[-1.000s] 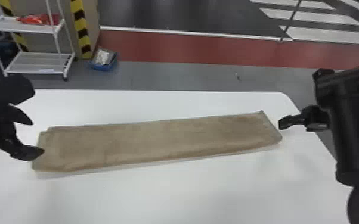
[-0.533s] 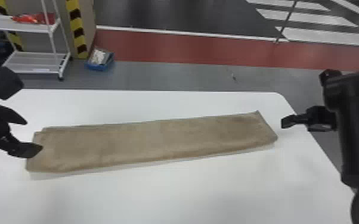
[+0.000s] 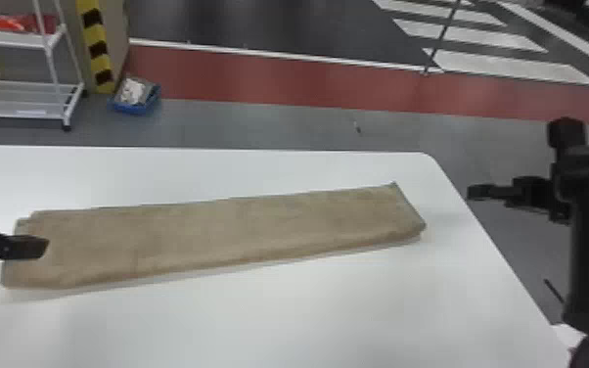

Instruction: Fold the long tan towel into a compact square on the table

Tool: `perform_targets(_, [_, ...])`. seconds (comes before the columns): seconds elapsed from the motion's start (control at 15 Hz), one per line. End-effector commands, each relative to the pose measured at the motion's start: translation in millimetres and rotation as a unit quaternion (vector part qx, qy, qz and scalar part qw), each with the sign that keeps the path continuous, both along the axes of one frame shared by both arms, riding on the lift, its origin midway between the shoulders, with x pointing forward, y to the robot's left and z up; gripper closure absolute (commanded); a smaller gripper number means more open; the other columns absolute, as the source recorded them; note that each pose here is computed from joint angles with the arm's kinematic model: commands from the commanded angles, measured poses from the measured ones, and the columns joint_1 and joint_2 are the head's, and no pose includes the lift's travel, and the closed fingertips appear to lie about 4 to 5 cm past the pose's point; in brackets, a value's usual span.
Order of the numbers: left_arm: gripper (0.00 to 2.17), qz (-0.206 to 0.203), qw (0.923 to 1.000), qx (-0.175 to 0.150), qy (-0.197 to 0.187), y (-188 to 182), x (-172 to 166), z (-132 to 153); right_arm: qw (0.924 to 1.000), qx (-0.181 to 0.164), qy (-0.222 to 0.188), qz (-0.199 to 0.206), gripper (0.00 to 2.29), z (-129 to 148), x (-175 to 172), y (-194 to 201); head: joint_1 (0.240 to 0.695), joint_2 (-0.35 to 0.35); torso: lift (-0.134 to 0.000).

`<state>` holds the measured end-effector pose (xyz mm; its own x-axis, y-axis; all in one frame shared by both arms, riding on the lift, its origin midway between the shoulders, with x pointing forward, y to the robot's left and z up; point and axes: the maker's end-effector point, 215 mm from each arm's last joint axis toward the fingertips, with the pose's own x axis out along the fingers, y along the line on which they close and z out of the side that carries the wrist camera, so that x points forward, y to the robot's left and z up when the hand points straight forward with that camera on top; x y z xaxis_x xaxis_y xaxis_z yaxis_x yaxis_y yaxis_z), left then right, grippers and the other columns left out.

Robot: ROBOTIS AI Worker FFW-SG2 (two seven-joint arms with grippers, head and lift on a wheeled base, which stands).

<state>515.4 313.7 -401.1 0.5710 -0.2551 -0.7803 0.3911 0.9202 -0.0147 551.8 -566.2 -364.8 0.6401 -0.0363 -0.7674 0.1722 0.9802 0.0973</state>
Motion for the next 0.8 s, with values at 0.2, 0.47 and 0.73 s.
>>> perform_targets(0.2, [0.12, 0.127, 0.9842, -0.115, 0.044, -27, -23, -9, 0.9999, -0.013, 0.003, -0.003, 0.07, -14, -38, -22, 0.695, -0.289, -0.125])
perform_targets(0.47, [0.12, 0.169, 0.9817, -0.076, 0.041, -12, -22, -18, 0.9999, -0.006, 0.012, -0.011, 0.07, -33, -70, -29, 0.695, -0.316, -0.125])
perform_targets(0.73, [0.12, 0.183, 0.9783, -0.08, 0.054, -8, -30, -36, 0.9997, 0.001, 0.015, -0.017, 0.07, -37, -88, -32, 0.695, -0.32, -0.125])
